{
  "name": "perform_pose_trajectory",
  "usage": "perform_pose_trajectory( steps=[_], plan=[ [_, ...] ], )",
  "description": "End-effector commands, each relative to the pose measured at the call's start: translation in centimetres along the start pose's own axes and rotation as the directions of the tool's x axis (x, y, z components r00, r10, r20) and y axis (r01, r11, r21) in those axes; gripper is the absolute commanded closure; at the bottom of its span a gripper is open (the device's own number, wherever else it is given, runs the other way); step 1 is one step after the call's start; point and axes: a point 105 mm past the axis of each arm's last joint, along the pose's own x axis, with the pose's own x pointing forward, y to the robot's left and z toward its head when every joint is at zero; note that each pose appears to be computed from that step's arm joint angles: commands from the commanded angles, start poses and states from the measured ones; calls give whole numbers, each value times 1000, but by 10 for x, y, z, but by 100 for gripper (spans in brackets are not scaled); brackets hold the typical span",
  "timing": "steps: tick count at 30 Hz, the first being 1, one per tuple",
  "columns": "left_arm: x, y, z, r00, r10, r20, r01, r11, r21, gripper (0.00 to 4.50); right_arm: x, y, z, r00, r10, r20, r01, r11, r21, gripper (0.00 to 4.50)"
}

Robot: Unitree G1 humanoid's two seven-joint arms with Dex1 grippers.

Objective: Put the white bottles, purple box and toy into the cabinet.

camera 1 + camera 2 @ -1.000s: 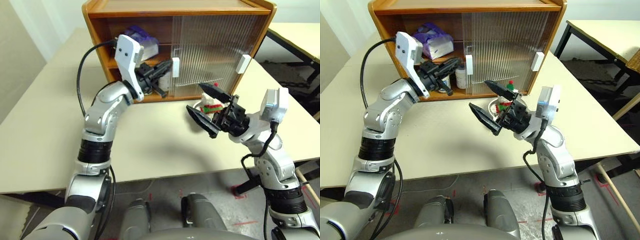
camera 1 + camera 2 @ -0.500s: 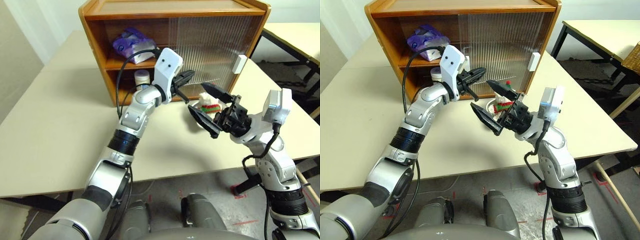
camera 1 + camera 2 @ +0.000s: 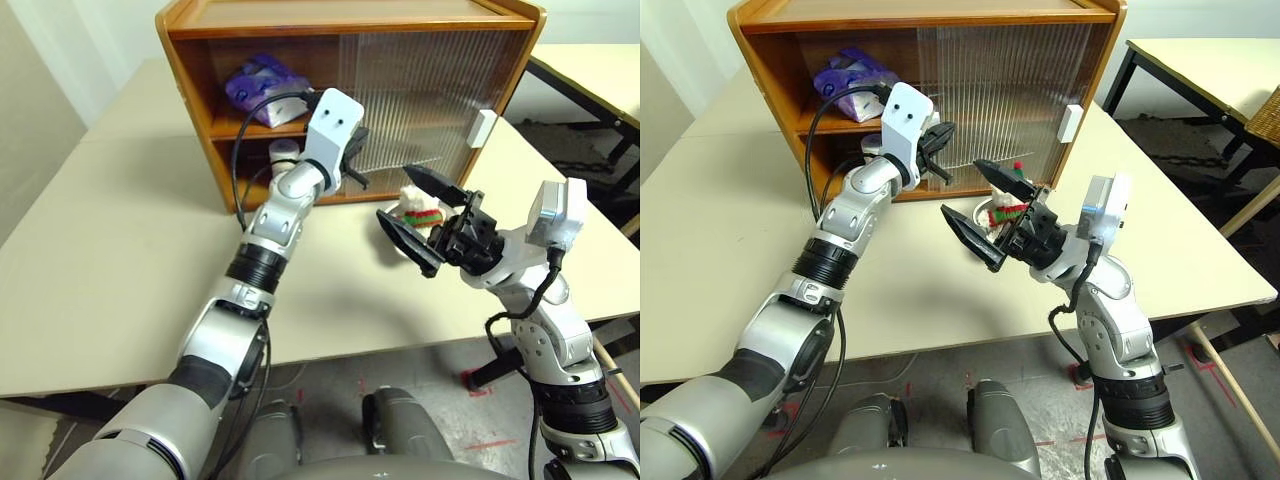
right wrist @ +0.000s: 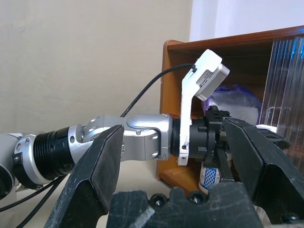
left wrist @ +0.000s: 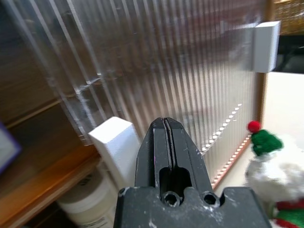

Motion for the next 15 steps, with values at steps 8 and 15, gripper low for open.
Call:
perform_pose_trajectory(
  steps=[8, 15],
  plan=[
    [-14, 30, -17, 989, 127, -75, -122, 991, 61, 444, 0, -2, 2, 1000, 11, 9, -11, 1000, -10, 0],
    [-24, 46, -18, 980, 181, -88, -174, 981, 82, 444, 1, -3, 1, 1000, 24, 10, -24, 1000, -4, 0]
  ],
)
